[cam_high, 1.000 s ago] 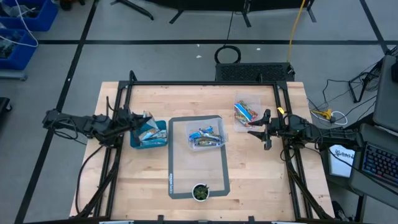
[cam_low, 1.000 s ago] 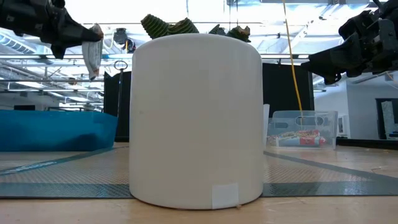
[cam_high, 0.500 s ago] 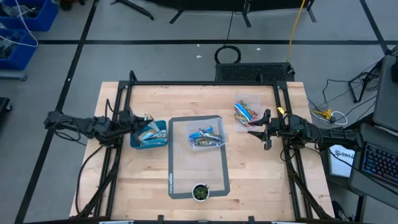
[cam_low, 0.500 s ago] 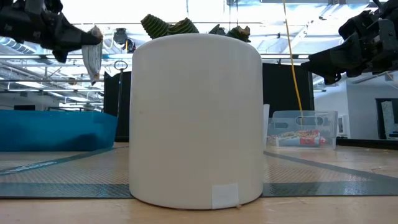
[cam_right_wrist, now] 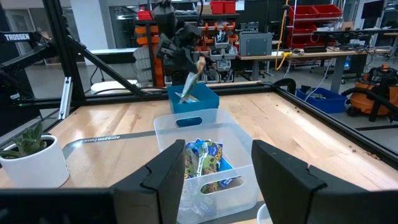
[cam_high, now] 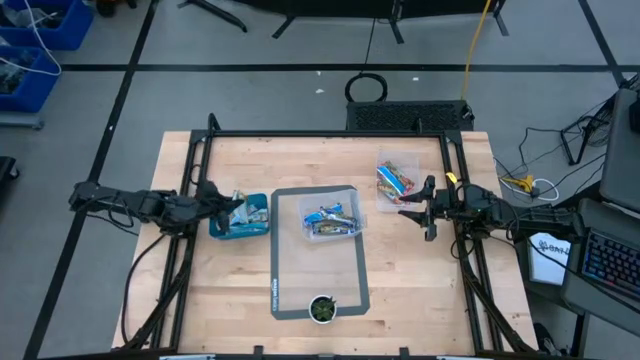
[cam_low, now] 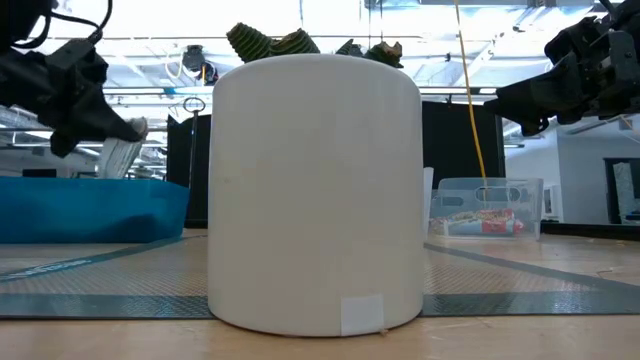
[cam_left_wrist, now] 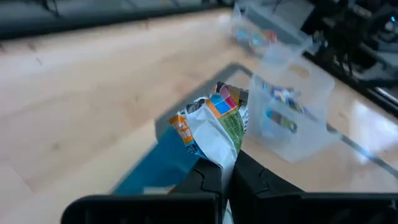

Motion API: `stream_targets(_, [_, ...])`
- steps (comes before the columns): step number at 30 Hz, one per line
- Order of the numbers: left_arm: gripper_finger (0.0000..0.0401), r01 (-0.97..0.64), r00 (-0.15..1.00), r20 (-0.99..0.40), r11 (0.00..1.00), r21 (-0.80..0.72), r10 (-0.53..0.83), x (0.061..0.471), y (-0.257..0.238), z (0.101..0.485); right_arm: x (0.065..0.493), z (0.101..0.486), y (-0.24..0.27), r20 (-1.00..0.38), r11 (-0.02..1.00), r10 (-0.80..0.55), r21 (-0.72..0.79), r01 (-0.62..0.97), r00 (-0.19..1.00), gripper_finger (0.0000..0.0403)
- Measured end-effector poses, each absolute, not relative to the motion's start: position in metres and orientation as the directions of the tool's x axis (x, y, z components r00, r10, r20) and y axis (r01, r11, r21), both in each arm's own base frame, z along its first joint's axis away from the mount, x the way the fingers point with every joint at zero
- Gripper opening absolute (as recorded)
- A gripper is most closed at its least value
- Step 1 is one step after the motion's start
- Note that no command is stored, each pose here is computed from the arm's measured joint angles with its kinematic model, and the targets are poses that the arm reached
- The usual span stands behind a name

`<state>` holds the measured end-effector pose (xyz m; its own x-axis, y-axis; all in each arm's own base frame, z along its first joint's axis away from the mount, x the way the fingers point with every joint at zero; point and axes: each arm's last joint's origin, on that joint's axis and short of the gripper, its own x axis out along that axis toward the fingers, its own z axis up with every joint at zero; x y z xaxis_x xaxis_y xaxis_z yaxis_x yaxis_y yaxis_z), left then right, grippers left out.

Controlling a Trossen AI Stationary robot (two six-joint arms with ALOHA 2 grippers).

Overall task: Pick and place Granola Bars by type
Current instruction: Put the orange granola bar into the blue bin

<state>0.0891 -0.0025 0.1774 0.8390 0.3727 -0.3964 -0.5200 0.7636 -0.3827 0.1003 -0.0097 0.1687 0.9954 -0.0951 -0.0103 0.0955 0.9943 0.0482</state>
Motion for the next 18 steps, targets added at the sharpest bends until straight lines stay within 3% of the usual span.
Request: stream_targets(18, [0.0022, -0.655, 0.692, -0.663, 0.635, -0.409, 0.286, 0.092, -0.007, 0.153, 0.100, 0.169, -0.010, -0.010, 0.994, -0.095, 0.048, 0.095, 0.995, 0.0176])
